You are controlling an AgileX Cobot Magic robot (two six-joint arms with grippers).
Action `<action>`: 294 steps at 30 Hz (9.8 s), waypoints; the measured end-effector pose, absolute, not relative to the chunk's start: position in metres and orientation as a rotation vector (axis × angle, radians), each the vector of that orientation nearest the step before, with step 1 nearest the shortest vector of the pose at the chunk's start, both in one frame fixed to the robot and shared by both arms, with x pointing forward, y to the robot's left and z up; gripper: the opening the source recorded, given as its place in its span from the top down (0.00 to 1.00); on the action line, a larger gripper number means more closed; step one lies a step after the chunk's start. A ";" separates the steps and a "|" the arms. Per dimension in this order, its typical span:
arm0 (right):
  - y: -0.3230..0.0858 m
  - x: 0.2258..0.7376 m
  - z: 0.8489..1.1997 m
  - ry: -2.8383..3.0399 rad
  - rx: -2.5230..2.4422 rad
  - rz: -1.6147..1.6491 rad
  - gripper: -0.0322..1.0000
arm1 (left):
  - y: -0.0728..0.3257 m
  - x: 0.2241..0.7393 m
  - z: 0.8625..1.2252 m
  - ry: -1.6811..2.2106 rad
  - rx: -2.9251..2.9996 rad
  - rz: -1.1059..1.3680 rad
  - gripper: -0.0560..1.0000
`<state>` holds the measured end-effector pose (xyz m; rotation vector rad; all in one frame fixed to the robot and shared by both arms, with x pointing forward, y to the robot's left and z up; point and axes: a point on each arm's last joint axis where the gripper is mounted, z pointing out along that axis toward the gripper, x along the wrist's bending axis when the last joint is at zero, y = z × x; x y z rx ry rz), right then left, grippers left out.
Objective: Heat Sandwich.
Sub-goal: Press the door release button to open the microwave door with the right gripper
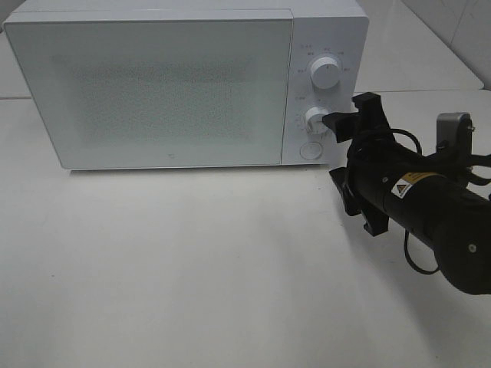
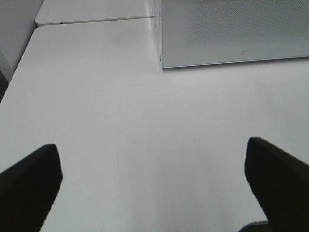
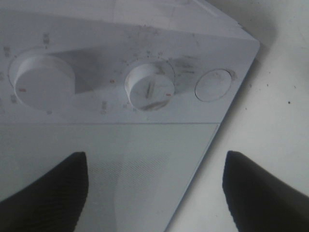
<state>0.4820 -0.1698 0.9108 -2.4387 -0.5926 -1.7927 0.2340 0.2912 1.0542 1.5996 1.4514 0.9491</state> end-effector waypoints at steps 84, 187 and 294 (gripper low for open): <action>-0.286 0.251 1.070 -2.770 -1.818 -1.355 0.24 | 0.291 0.234 1.054 1.451 1.600 0.949 0.03; -0.290 0.418 1.056 -2.399 -2.497 -1.819 0.24 | 0.291 0.234 1.054 1.451 1.600 0.949 0.03; -0.157 0.481 0.893 -0.319 -2.651 -1.709 0.29 | 0.291 0.234 1.054 1.451 1.600 0.949 0.03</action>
